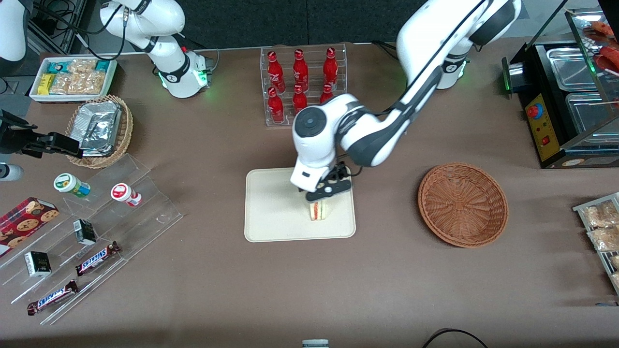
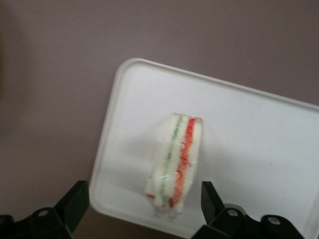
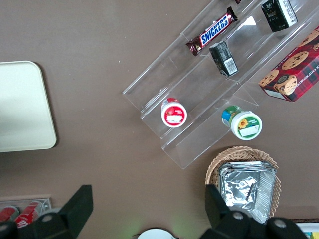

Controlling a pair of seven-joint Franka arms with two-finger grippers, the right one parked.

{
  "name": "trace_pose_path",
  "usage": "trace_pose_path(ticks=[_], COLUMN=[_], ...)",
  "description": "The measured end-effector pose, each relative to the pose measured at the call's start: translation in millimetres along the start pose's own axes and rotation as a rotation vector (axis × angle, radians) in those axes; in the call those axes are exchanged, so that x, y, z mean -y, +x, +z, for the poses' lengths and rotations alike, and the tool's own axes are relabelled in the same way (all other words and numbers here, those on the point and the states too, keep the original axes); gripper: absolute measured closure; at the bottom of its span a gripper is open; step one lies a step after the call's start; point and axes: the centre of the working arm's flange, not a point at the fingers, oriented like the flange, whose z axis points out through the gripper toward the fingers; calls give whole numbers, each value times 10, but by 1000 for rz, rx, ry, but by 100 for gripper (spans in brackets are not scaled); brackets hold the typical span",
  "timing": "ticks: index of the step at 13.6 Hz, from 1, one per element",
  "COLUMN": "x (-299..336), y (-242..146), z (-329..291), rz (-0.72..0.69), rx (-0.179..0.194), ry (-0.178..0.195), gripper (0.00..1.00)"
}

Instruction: Place sandwich from basket to tray

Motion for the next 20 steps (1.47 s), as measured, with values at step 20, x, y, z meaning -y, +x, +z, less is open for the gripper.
trace_pose_path(ticks=[20], x=[3870], y=[1688], z=[-2103], rz=[297], rx=[229], ry=[-2], gripper=[0])
